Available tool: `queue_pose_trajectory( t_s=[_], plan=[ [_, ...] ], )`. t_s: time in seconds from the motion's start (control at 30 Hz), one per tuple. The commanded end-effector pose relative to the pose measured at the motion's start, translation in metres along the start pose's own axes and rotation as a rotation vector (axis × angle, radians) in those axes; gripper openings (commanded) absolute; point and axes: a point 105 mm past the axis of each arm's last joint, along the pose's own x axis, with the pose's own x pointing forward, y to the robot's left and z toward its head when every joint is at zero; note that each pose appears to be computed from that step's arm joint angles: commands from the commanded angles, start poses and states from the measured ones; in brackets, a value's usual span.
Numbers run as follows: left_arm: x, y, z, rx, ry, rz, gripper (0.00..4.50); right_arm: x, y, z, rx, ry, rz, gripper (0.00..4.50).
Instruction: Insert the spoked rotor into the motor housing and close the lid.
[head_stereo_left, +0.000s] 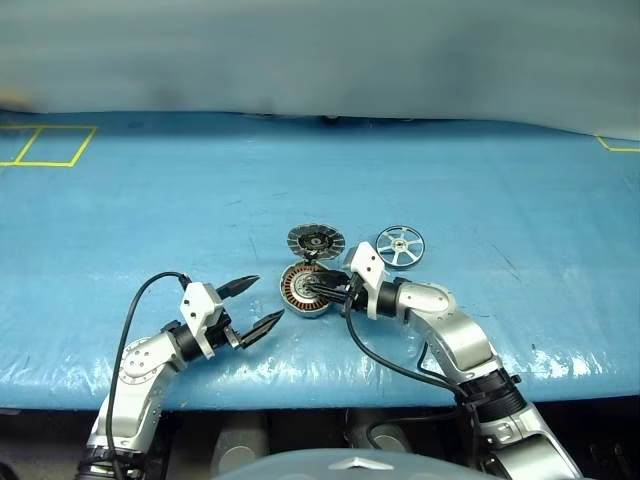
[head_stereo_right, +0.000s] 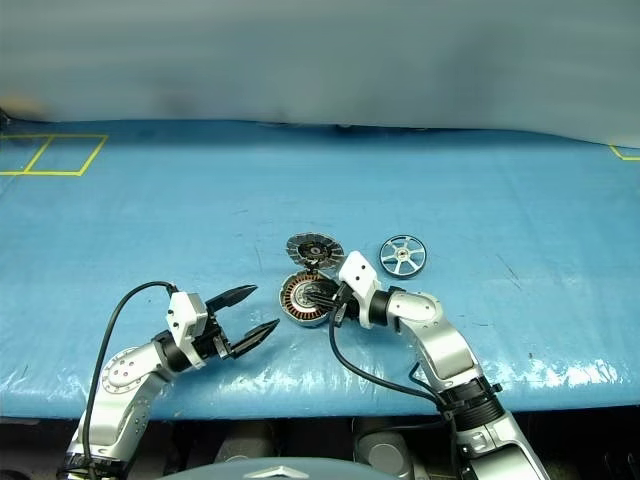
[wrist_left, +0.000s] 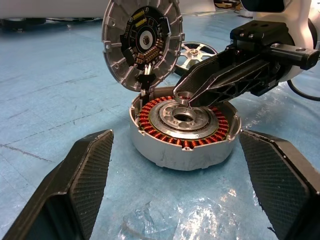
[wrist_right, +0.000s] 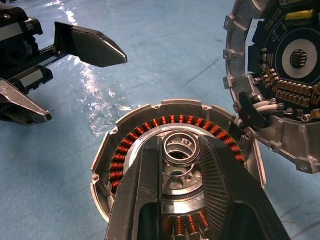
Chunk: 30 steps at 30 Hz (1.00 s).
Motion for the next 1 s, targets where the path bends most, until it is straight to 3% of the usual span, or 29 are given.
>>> queue_pose_trajectory(
  t_s=[0.03, 0.43, 1.0],
  plan=[
    [0.001, 0.001, 0.004, 0.025, -0.015, -0.009, 4.26, 0.002, 0.002, 0.008, -0.027, -0.031, 0.013, 0.69],
    [0.002, 0.002, 0.004, 0.047, -0.011, -0.009, 4.26, 0.005, -0.004, -0.005, -0.017, 0.01, -0.016, 0.69],
    [0.002, 0.005, 0.002, 0.054, -0.004, 0.005, 4.26, 0.003, 0.002, 0.001, -0.036, -0.011, 0.024, 0.69]
  ],
)
